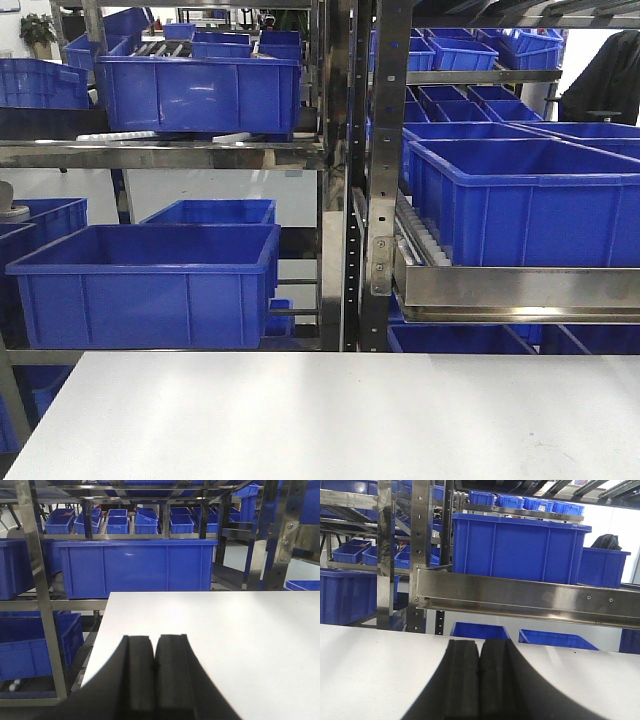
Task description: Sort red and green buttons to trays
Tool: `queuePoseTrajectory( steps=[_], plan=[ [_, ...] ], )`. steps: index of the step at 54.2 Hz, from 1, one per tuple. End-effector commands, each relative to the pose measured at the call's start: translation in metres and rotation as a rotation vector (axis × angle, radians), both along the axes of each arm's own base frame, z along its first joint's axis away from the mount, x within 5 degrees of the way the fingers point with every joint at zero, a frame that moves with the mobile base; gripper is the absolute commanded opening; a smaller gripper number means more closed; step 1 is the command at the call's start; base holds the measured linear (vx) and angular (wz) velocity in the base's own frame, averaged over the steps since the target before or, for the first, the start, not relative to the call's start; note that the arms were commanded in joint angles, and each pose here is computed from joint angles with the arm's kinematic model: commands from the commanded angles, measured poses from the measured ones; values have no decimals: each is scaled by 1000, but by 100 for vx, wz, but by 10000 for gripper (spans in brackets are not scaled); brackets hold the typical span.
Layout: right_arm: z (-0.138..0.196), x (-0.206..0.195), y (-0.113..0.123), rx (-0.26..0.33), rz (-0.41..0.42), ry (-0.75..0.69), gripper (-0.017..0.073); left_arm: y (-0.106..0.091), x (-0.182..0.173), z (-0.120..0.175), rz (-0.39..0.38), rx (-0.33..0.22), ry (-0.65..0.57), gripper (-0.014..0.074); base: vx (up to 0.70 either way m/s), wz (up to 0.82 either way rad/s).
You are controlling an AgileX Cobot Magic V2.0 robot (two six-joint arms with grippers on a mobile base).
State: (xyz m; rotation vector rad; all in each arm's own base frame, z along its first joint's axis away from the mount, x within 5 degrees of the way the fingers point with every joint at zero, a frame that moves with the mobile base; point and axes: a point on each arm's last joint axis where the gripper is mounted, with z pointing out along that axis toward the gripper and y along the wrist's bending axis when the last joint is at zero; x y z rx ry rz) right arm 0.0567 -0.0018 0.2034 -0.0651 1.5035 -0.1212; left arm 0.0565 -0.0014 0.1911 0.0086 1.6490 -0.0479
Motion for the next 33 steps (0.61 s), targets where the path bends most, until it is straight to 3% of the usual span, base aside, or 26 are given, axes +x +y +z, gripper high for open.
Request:
queuePoseTrajectory(
  steps=[1, 26, 33],
  plan=[
    [3, -1, 1, -12, 11, -78, -9, -1, -2, 17, -9, -19, -124, -6, 0, 0],
    [3, -1, 1, -12, 11, -78, -9, -1, -2, 17, -9, -13, -124, -6, 0, 0],
    [3, -1, 1, -12, 11, -78, -9, -2, -3, 26, -20, -28, -211, -6, 0, 0]
  ],
)
